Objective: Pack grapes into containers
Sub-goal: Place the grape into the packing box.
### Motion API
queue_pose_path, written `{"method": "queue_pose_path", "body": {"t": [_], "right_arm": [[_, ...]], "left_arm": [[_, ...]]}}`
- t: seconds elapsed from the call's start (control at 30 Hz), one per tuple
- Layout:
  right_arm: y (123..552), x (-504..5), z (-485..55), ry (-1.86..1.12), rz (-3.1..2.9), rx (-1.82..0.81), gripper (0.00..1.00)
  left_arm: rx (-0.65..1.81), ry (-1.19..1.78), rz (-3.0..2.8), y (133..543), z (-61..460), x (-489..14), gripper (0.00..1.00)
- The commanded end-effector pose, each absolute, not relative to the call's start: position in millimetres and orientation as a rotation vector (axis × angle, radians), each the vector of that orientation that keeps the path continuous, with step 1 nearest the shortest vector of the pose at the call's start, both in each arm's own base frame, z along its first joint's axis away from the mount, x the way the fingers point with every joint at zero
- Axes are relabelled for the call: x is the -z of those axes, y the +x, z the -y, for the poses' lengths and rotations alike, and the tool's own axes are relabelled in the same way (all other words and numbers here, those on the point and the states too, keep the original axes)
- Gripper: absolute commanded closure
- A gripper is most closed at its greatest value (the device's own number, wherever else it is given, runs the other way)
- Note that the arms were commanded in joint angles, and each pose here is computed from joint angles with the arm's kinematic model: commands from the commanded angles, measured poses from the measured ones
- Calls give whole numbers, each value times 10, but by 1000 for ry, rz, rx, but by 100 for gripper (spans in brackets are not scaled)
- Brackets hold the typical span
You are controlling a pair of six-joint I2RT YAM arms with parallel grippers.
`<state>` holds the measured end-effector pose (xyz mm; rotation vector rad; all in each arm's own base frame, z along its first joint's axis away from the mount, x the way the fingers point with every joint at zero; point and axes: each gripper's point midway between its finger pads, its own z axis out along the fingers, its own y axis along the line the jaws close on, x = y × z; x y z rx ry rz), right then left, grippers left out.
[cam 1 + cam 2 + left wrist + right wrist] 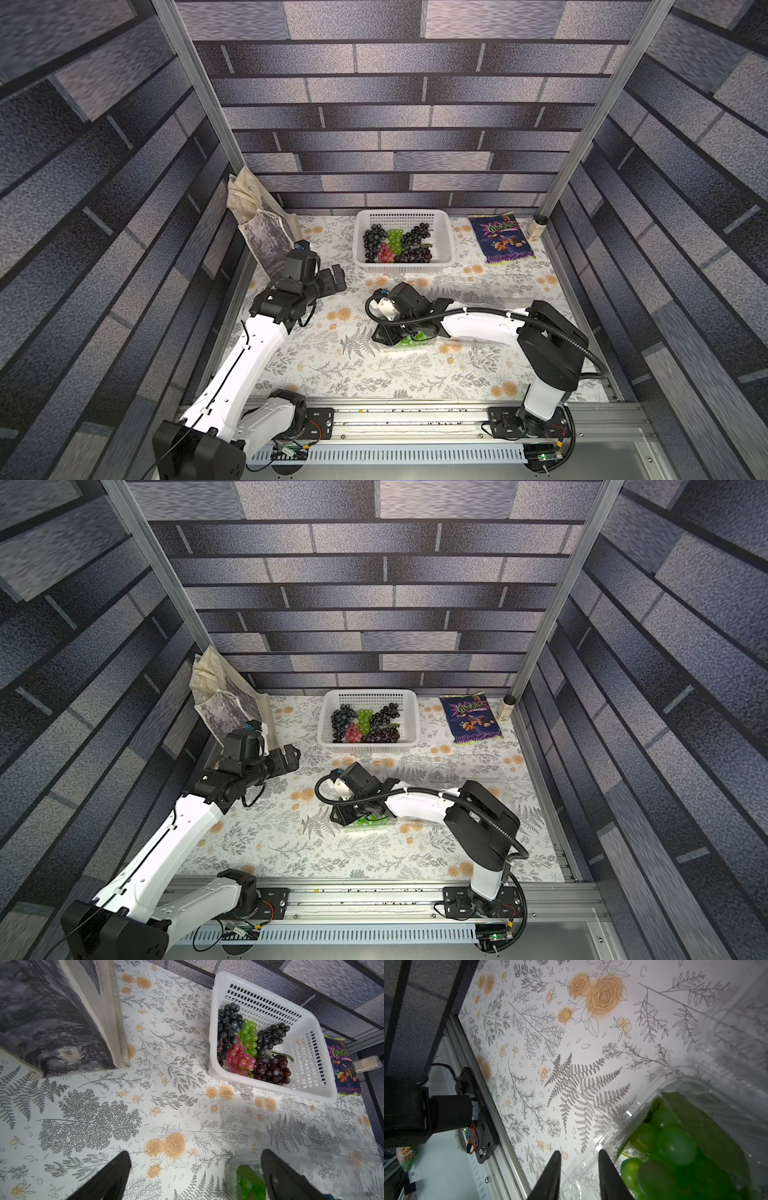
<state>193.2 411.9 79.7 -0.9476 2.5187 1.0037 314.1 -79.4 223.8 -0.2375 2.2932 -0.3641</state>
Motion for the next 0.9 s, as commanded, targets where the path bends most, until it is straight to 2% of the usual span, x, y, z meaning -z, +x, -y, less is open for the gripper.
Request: {"method": "queue_pose_path", "body": {"t": [0.0, 0.23, 0.43, 0.63, 0.87], "right_arm": [[1944, -878, -4296, -946, -2484, -1067, 66], [2001, -980, -4334, -950, -2464, -1049, 66], [2199, -1619, -4004, -960, -2367, -842, 58], [3000, -2531, -3581, -802, -2215, -731, 53], [3939, -2775, -3190, -608, -2198, -687, 52]], "left_arm": [[375, -233, -2302, 3086, 787, -2228, 0], [376, -236, -2306, 3087, 769, -2227, 0], [372, -162, -2316, 3116, 943, -2336, 0], [358, -93, -2335, 3341, 1204, -2410, 0], [341, -60, -2357, 3686, 1344, -2457, 0]]}}
